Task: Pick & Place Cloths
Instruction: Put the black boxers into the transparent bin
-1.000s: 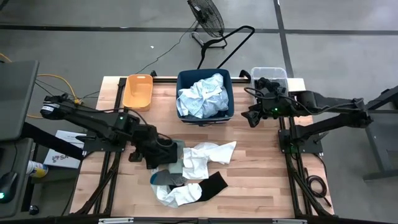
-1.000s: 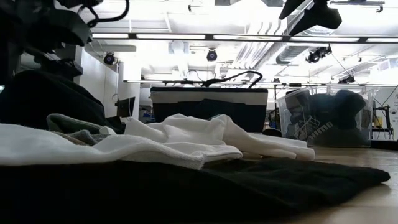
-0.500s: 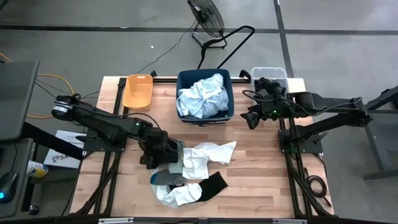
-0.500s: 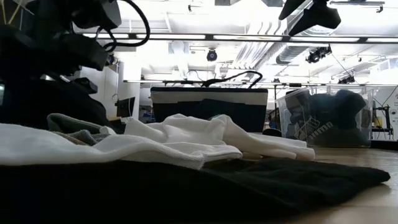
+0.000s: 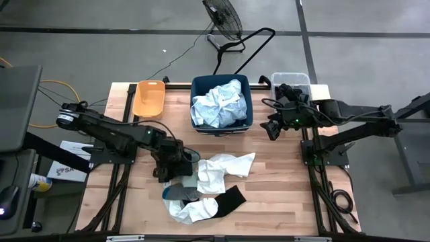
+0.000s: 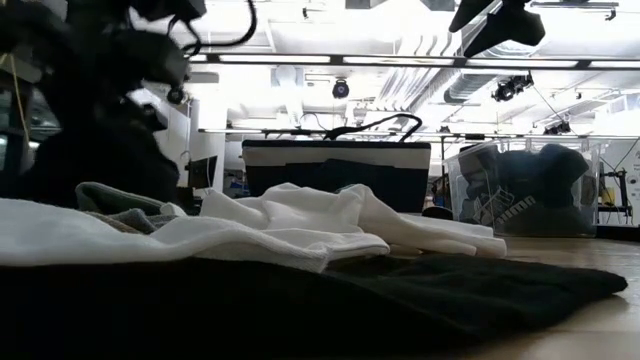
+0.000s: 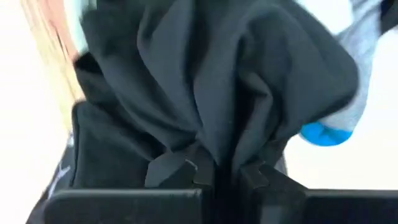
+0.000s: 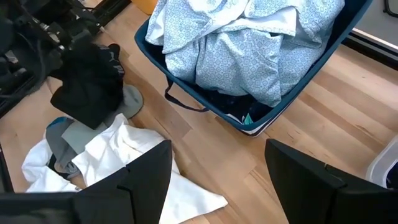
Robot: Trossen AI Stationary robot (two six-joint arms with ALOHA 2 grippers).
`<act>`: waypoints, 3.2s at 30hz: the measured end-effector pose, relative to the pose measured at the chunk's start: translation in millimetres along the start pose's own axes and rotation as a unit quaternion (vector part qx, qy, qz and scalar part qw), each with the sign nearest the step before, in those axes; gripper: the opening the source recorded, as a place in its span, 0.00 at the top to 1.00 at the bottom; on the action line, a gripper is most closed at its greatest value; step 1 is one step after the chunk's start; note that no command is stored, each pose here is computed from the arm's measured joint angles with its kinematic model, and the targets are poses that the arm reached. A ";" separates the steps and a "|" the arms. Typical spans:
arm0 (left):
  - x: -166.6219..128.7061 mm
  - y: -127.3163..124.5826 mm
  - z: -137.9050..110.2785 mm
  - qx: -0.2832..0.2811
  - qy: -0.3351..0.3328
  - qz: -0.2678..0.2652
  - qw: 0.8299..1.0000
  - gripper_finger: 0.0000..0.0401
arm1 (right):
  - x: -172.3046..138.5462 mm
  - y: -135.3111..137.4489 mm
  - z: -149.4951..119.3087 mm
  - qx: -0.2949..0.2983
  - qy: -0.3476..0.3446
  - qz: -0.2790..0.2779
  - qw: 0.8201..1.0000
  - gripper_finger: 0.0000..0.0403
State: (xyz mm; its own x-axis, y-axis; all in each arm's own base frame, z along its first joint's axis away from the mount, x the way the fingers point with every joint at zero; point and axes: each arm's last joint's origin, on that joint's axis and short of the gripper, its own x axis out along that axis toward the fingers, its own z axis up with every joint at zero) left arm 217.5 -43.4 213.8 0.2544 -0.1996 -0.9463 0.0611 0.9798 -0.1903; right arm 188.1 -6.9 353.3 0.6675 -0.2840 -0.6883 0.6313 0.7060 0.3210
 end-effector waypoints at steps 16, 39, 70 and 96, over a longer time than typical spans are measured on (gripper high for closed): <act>-150.7 -28.0 52.8 0.027 -0.153 0.047 0.987 0.99 | -0.9 9.5 9.1 -0.057 -0.039 0.056 0.996 0.38; -284.2 -36.6 105.8 -0.002 -0.571 0.364 0.736 1.00 | -15.0 45.8 52.6 -0.198 -0.299 0.185 0.915 0.38; -270.0 -12.7 155.5 -0.047 -0.658 0.312 0.683 1.00 | 77.4 87.2 79.9 -0.240 -0.462 0.025 0.853 0.38; -268.7 -17.0 157.2 -0.006 -0.673 0.250 0.697 0.95 | 81.2 81.4 69.2 -0.243 -0.334 0.199 0.889 0.98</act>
State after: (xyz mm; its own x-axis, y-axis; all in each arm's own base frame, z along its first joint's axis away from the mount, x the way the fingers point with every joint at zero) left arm 299.8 -7.9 512.4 0.9158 0.3460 0.2040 -0.3652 0.9287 0.0644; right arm 321.0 -17.4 368.6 0.9877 -0.1559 0.0092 0.1557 0.9876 0.0224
